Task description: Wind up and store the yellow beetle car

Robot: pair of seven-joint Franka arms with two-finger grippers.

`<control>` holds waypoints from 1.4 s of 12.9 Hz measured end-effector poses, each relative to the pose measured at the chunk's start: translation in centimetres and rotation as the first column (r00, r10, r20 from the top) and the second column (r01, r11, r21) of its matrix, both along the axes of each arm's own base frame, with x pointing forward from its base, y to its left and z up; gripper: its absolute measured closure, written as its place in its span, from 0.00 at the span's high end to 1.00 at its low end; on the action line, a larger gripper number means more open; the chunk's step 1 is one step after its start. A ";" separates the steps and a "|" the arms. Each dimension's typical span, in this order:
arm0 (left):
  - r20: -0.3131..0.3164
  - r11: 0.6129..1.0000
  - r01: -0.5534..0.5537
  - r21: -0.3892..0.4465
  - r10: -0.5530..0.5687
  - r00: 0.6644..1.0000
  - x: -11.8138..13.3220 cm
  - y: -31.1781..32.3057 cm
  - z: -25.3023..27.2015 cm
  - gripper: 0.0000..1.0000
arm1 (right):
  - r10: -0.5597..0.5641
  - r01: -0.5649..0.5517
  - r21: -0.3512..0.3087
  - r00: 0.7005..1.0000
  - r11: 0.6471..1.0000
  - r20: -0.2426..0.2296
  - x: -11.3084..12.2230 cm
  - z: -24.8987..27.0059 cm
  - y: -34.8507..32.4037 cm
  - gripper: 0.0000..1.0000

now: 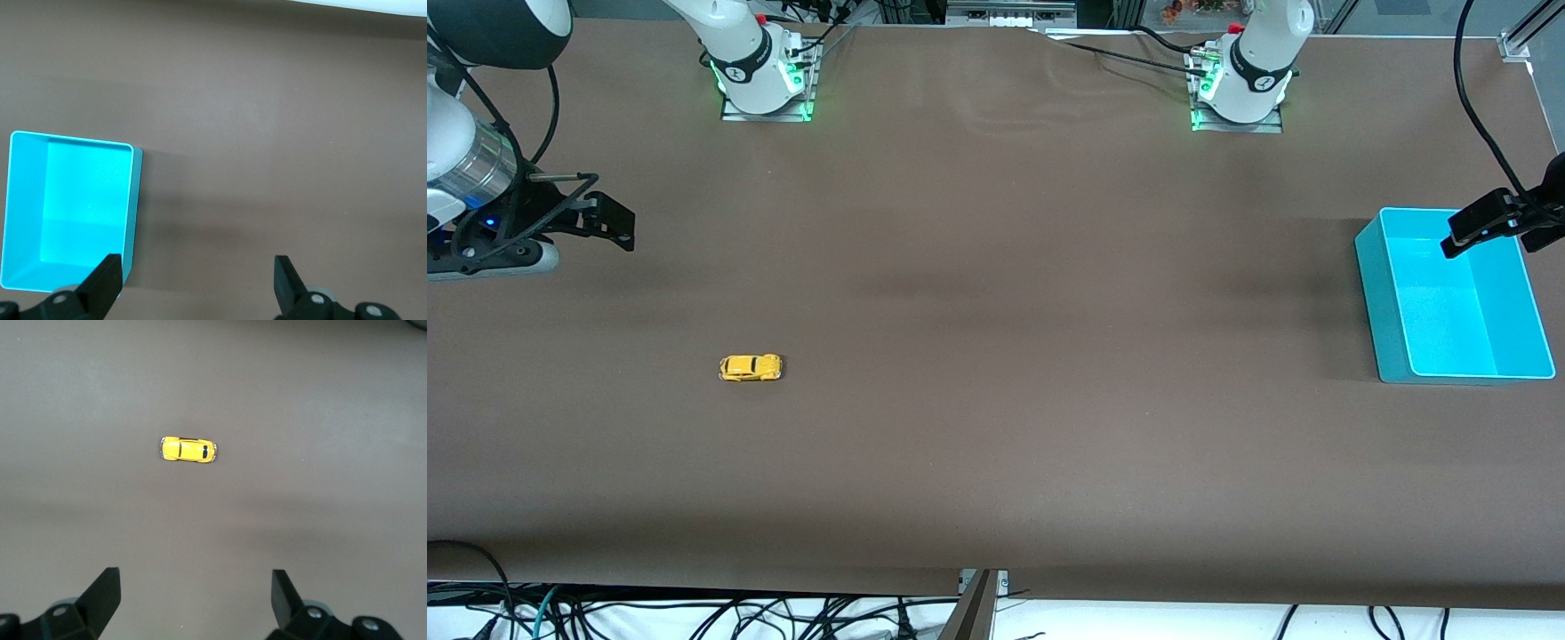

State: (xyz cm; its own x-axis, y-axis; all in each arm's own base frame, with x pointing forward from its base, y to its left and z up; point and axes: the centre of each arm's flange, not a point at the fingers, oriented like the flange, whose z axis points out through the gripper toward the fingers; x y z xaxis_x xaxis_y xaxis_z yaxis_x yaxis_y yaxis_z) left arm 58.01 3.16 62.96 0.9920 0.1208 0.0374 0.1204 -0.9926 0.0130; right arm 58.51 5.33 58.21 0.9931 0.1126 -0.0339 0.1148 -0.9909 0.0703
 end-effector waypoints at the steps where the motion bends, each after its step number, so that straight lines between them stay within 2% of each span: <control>1: 0.000 1.000 0.000 0.000 0.000 1.000 0.0 0.0 0.0 1.00 | -0.002 0.002 0.001 1.000 1.000 -0.001 0.0 -0.1 -0.1 1.00; 18: 0.000 1.000 0.000 0.000 0.000 1.000 0.0 0.0 0.0 1.00 | -0.001 0.001 0.005 1.000 1.000 -0.008 0.2 -0.4 0.0 1.00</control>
